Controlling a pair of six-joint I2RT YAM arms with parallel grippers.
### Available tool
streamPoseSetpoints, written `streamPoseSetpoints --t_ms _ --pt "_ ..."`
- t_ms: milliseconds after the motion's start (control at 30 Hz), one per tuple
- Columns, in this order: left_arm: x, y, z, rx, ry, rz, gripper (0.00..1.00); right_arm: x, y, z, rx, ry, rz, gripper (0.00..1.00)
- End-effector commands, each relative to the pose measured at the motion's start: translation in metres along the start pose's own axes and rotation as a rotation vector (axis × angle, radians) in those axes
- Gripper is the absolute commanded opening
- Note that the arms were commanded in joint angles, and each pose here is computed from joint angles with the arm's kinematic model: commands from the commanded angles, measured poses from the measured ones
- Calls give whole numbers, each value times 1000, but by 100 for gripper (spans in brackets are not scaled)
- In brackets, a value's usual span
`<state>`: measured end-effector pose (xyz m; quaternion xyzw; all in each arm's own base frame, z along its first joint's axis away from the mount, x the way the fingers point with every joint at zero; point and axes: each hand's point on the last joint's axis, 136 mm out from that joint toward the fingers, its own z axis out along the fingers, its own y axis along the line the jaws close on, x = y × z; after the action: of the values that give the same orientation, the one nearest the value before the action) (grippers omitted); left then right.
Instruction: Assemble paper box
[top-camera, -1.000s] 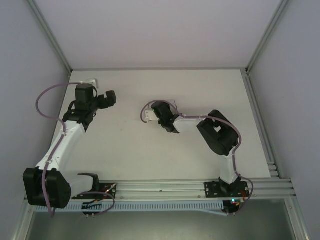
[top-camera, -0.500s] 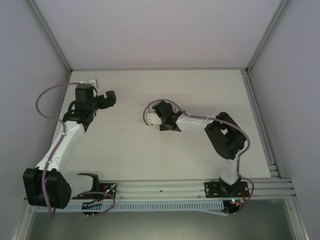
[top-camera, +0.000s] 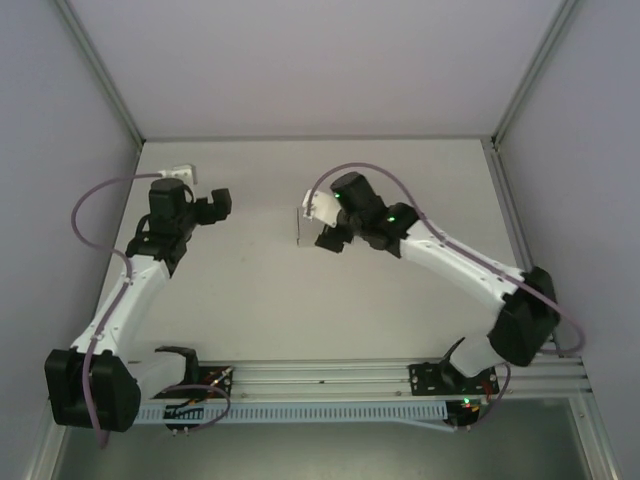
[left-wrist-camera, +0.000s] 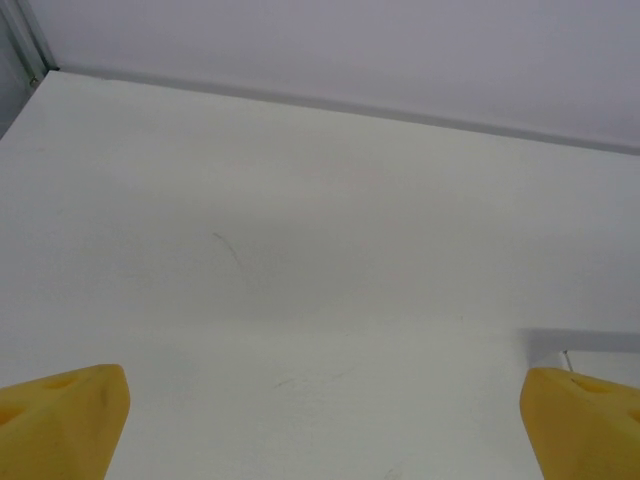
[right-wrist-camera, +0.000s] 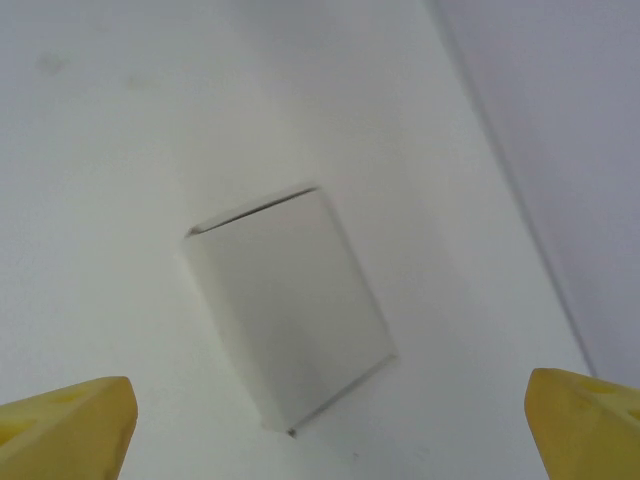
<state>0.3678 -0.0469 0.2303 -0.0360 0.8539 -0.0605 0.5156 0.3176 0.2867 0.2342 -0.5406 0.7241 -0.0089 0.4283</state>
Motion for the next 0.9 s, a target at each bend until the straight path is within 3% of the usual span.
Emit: streamPoseSetpoints --t_ms 0,167,267,333,567,800,867 --pt "-9 8 -1 -24 -148 87 100 35 -55 -17 220 6 322 100" --pt "17 35 6 -126 -312 164 100 140 -124 -39 528 -93 782 100" --pt "37 45 11 -135 -323 180 100 204 -128 -42 683 -125 850 100" --pt "48 52 15 -138 -331 169 100 228 -121 -38 709 -129 854 100" --pt "75 67 26 -96 -353 135 100 276 -102 -6 718 -129 853 100" --pt "71 72 24 -80 -414 137 100 296 -113 -5 792 -100 912 100" --pt "86 74 28 -81 -430 141 100 305 -114 -10 818 -131 951 100"
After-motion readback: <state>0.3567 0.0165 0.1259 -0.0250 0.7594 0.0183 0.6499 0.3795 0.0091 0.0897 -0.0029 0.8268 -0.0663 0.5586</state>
